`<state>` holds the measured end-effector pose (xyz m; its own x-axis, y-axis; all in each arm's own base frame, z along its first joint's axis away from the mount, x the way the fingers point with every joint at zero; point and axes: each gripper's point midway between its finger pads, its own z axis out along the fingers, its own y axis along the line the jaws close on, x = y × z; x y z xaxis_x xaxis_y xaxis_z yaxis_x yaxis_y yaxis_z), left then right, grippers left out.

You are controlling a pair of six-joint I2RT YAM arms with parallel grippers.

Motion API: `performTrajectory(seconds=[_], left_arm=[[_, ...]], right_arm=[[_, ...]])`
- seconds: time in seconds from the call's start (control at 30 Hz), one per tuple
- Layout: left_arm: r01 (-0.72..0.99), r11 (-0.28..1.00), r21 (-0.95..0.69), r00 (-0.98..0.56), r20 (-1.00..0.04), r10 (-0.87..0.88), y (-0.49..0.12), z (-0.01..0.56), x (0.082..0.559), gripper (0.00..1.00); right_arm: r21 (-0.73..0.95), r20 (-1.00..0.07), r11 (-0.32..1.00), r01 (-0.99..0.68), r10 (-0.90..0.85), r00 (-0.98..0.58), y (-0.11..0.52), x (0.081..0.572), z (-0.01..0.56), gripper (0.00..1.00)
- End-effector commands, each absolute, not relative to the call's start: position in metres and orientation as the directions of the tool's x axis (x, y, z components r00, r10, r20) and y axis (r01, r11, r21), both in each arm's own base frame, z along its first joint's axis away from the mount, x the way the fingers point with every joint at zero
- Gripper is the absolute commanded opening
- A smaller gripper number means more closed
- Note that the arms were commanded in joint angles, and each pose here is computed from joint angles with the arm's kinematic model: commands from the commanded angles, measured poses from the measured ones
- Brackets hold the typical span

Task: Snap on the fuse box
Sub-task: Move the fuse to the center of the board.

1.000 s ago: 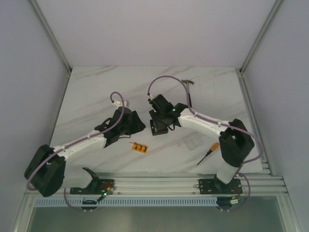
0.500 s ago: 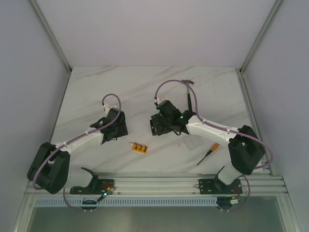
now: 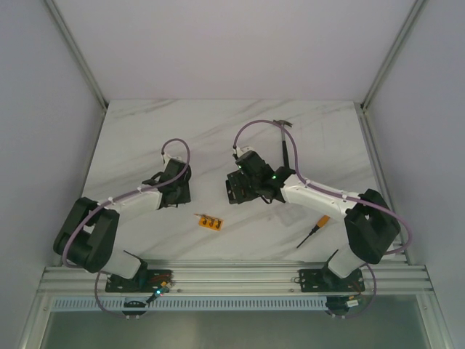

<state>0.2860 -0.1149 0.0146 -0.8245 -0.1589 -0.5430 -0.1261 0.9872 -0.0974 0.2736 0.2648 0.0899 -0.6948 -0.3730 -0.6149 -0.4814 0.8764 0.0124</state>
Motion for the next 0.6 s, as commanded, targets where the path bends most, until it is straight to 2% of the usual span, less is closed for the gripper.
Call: performTrajectory(seconds=[0.0, 0.17, 0.37, 0.47, 0.57], left_arm=[[-0.080, 0.993, -0.083, -0.885, -0.453, -0.110, -0.117, -0.006, 0.268, 0.44], [-0.035, 0.996, -0.077, -0.908, -0.415, -0.064, -0.130, -0.012, 0.257, 0.36], [-0.031, 0.995, -0.091, -0.918, -0.391, -0.065, -0.143, -0.014, 0.240, 0.31], [-0.035, 0.994, -0.107, -0.909, -0.409, -0.076, -0.149, -0.007, 0.241, 0.34], [-0.073, 0.991, -0.109, -0.876, -0.468, -0.116, -0.144, 0.010, 0.249, 0.40]], right_arm=[[0.008, -0.642, 0.877, -0.480, -0.364, -0.675, 0.266, 0.278, 0.097, 0.87], [0.010, -0.645, 0.875, -0.484, -0.365, -0.672, 0.267, 0.278, 0.098, 0.87], [0.002, -0.645, 0.876, -0.483, -0.368, -0.670, 0.265, 0.278, 0.098, 0.88], [0.003, -0.643, 0.876, -0.482, -0.368, -0.672, 0.265, 0.277, 0.097, 0.88], [0.003, -0.643, 0.876, -0.482, -0.368, -0.672, 0.264, 0.277, 0.097, 0.88]])
